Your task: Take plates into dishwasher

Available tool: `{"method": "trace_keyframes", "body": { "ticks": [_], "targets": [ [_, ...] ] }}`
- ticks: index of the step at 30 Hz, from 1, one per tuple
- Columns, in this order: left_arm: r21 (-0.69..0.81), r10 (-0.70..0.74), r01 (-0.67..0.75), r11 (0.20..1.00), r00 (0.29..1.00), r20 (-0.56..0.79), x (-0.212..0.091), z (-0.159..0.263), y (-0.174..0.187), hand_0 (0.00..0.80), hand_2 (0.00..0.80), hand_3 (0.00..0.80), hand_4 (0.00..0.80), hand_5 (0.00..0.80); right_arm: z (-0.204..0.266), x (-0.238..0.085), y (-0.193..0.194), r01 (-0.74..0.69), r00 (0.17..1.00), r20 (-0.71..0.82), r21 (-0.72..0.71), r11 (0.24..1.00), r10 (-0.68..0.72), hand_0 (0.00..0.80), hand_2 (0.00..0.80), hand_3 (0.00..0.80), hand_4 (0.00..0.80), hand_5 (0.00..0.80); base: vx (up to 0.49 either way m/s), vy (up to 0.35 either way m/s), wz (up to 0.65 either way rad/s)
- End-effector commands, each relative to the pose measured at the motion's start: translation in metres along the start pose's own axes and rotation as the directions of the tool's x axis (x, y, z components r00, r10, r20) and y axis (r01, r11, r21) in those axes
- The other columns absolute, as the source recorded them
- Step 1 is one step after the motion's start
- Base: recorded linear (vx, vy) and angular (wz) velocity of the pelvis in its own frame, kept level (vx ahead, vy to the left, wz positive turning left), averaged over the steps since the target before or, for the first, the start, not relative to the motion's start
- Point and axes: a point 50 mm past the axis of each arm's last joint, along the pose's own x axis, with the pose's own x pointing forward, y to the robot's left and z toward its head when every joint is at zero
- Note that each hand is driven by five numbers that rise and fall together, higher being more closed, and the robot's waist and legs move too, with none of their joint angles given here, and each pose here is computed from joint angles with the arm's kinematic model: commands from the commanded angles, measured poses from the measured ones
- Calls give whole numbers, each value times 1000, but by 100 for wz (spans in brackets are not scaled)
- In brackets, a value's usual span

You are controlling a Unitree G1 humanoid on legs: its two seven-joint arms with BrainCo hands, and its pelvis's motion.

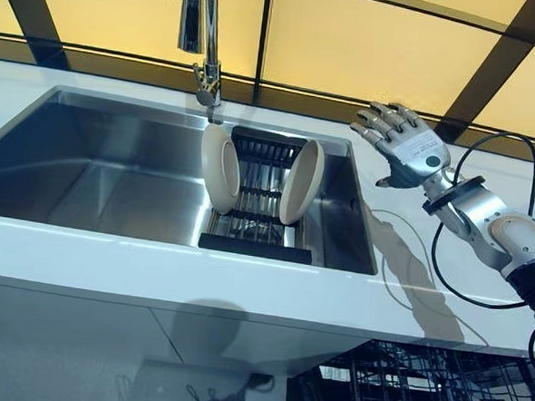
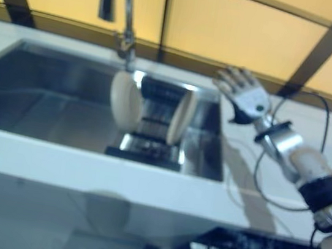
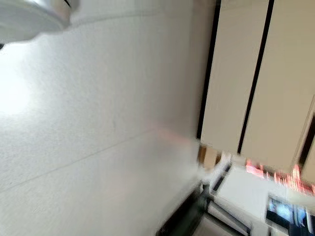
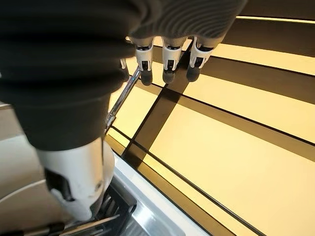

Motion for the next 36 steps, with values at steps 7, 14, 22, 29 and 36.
{"method": "trace_keyframes", "body": {
  "ticks": [7, 14, 22, 29, 36],
  "targets": [
    [-188, 78, -86, 978, 996, -51, -3, -11, 19, 0, 0, 0, 0, 0, -7, 22, -32, 110, 994, 13, -112, 988, -109, 0, 0, 0, 0, 0, 8, 13, 8],
    [-217, 86, -98, 971, 994, -62, -6, -19, 24, 0, 0, 0, 0, 0, -4, 24, -31, 86, 996, 42, -154, 984, -80, 0, 0, 0, 0, 0, -3, 30, 7],
    [-249, 70, -85, 965, 995, -69, -9, -32, 22, 0, 0, 0, 0, 0, -2, 28, -29, 51, 996, 78, -210, 976, -35, 0, 0, 0, 0, 0, -8, 27, 5],
    [-252, 45, -53, 966, 998, -39, -8, -31, 15, 0, 0, 0, 0, 0, -3, 27, -31, 33, 996, 85, -229, 973, -14, 0, 0, 0, 0, 0, 0, 1, 0],
    [-271, 45, -50, 961, 999, -26, -8, -29, 16, 0, 0, 0, 0, 0, -1, 22, -27, 9, 995, 99, -244, 970, 15, 0, 0, 0, 0, 0, 0, 0, 0]
  ]
}}
